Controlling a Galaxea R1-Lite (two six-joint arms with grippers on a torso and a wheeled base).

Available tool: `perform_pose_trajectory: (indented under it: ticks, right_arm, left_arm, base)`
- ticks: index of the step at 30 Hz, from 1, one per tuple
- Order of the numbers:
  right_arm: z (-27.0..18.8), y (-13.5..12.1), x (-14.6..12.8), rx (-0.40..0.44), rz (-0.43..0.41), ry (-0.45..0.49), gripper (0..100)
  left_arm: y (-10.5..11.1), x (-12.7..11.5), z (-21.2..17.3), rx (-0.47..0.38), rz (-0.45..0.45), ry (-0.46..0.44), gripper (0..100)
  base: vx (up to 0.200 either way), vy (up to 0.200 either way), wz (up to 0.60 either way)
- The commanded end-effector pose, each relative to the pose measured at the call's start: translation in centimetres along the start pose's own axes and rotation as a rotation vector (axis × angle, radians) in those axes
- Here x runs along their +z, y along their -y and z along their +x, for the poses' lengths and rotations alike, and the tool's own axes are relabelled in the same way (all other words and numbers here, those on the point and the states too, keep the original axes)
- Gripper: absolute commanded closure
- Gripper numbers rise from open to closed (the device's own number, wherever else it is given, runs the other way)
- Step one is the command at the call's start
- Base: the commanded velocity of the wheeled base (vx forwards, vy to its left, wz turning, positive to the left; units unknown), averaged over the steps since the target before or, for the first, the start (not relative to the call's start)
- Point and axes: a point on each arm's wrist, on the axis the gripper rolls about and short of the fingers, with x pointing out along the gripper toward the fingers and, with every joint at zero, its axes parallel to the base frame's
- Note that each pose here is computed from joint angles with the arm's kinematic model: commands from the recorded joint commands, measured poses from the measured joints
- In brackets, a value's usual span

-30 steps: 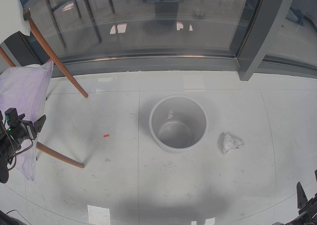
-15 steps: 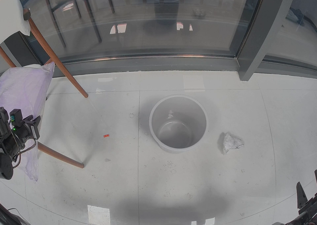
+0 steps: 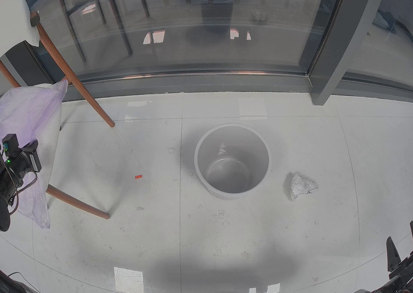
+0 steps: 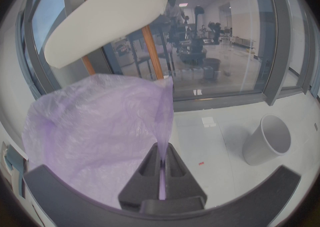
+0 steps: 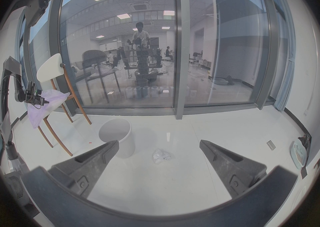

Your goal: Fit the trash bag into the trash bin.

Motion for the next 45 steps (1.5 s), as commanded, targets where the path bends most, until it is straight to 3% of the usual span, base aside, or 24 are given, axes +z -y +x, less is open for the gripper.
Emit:
perform_pose_trajectory:
  ticks: [1,6,13,23,30,33,34,38,42,45]
  right_arm:
    - [0.1,0.0,-0.5,0.000,0.000,-0.014,0]
    - [0.1,0.0,-0.4,0.000,0.000,-0.017,0]
    - [0.1,0.0,-0.4,0.002,0.000,-0.019,0]
    - [0.1,0.0,-0.4,0.002,0.000,-0.017,0]
    - [0.2,0.0,-0.4,0.005,0.000,-0.019,0]
    - [0.2,0.0,-0.4,0.005,0.000,-0.022,0]
    - [0.2,0.0,-0.4,0.005,0.000,-0.028,0]
    - [0.2,0.0,-0.4,0.006,0.000,-0.029,0]
    - [0.2,0.0,-0.4,0.006,0.000,-0.031,0]
    - [0.3,0.0,-0.4,0.008,0.000,-0.032,0]
  left_arm:
    - [0.2,3.5,-3.4,-0.007,-0.012,0.165,100]
    - [0.2,3.6,-3.7,-0.025,-0.130,0.169,100]
    - [0.5,3.6,-3.7,-0.103,-0.148,0.169,100]
    - [0.7,4.0,-3.4,-0.163,-0.303,0.168,100]
    - [4.4,4.5,-3.4,-0.395,-0.487,0.130,100]
    - [5.1,4.7,-3.5,-0.441,-0.514,0.125,100]
    - [6.1,4.9,-3.6,-0.514,-0.528,0.113,100]
    - [7.7,5.1,-3.9,-0.645,-0.556,0.083,100]
    - [9.6,5.3,-4.4,-0.773,-0.640,0.033,100]
    - [11.6,5.9,-5.4,-0.925,-0.725,-0.007,100]
  base:
    - [0.000,0.000,0.00]
    - [0.000,0.000,0.00]
    - [0.000,0.000,0.00]
    - [0.000,0.000,0.00]
    - [0.000,0.000,0.00]
    - [0.000,0.000,0.00]
    - [0.000,0.000,0.00]
    - [0.000,0.000,0.00]
    - [0.000,0.000,0.00]
    - [0.000,0.000,0.00]
